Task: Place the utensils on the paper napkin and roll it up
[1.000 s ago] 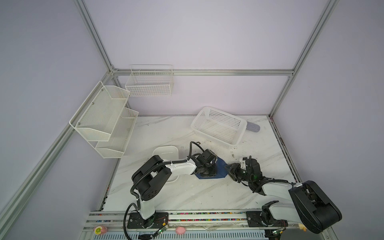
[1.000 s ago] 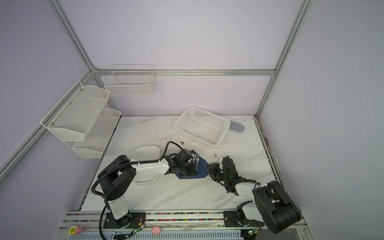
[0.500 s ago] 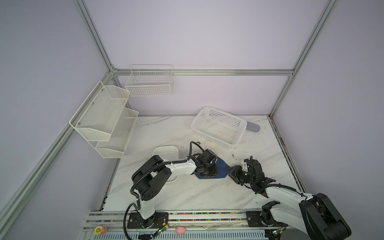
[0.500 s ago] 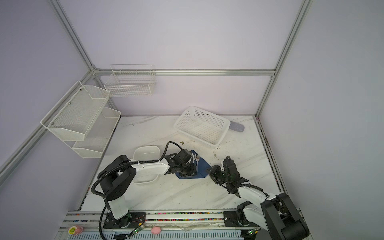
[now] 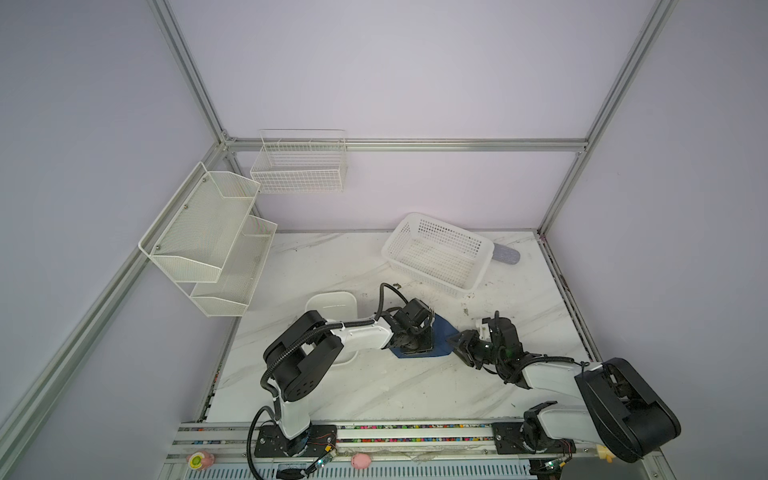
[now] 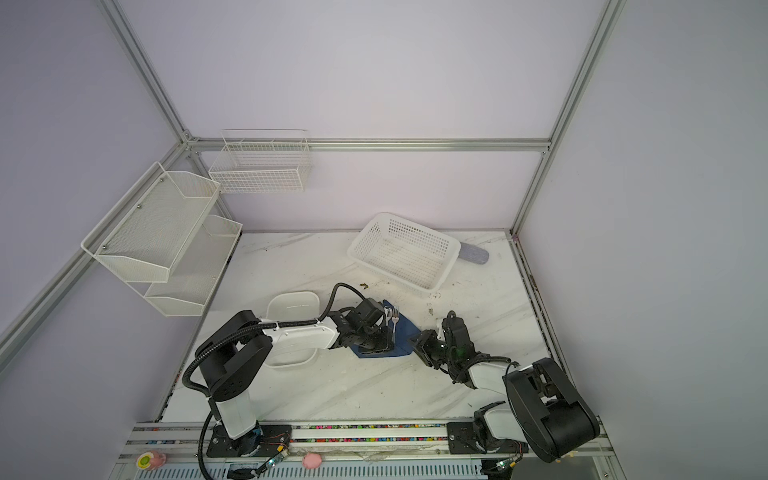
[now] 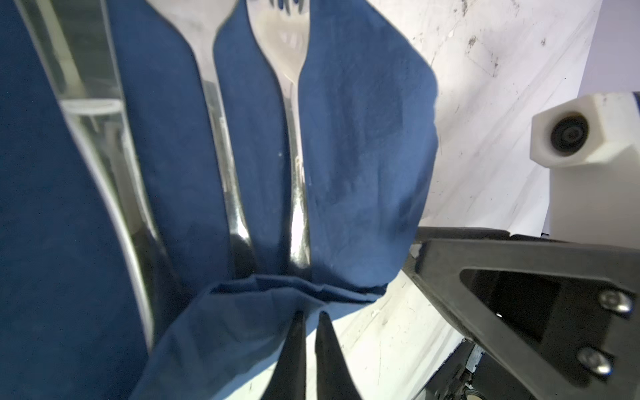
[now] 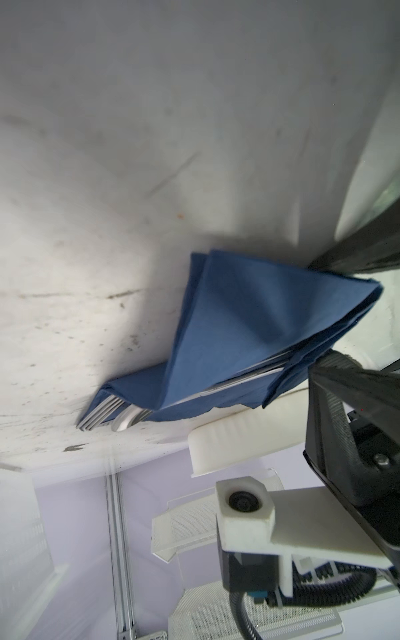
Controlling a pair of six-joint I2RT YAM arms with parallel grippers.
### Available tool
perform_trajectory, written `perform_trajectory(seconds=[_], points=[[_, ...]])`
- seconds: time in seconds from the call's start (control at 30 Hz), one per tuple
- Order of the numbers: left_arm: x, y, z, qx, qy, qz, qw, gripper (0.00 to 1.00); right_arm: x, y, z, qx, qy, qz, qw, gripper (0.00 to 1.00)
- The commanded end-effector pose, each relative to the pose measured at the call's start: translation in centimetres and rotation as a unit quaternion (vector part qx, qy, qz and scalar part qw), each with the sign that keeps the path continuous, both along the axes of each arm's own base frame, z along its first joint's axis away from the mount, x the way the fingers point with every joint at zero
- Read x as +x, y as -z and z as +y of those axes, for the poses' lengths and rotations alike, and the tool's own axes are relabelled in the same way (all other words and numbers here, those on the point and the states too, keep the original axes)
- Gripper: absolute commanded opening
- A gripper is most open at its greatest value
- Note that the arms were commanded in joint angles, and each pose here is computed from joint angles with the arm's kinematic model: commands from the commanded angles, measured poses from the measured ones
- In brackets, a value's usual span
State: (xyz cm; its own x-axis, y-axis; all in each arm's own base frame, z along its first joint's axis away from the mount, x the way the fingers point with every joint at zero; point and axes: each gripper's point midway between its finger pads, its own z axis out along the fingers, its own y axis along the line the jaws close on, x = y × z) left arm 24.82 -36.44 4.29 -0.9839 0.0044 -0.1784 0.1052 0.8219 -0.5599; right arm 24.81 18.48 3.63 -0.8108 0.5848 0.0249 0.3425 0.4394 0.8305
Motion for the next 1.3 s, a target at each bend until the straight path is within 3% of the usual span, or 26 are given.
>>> perform_trajectory(seconds=[0.0,0.23,0.47,0.87,1.27], points=[[1.5,-2.7,-1.9,-0.027,0.008,-0.030,0.999,0.10,0.0,1.2,-0.8,-0.012,0.020,0.010,1.000,0.47],[1.5,-2.8,-2.0,-0.028,0.010,-0.030,0.999,0.10,2.6,-2.4,0.4,-0.009,-0.014,-0.069,0.997,0.48],[1.5,-2.7,-1.9,-0.026,0.008,-0.029,0.999,0.09,2.6,-4.4,0.8,-0.006,-0.048,-0.124,0.991,0.50],[1.5,-2.8,-1.8,-0.027,0.007,-0.031,0.999,0.10,0.5,-2.2,0.4,-0.033,-0.077,-0.097,0.992,0.50],[1.5,-2.9,-1.9,-0.030,0.006,-0.029,0.999,0.10,-1.6,-2.3,1.1,0.010,-0.103,-0.072,0.992,0.51]])
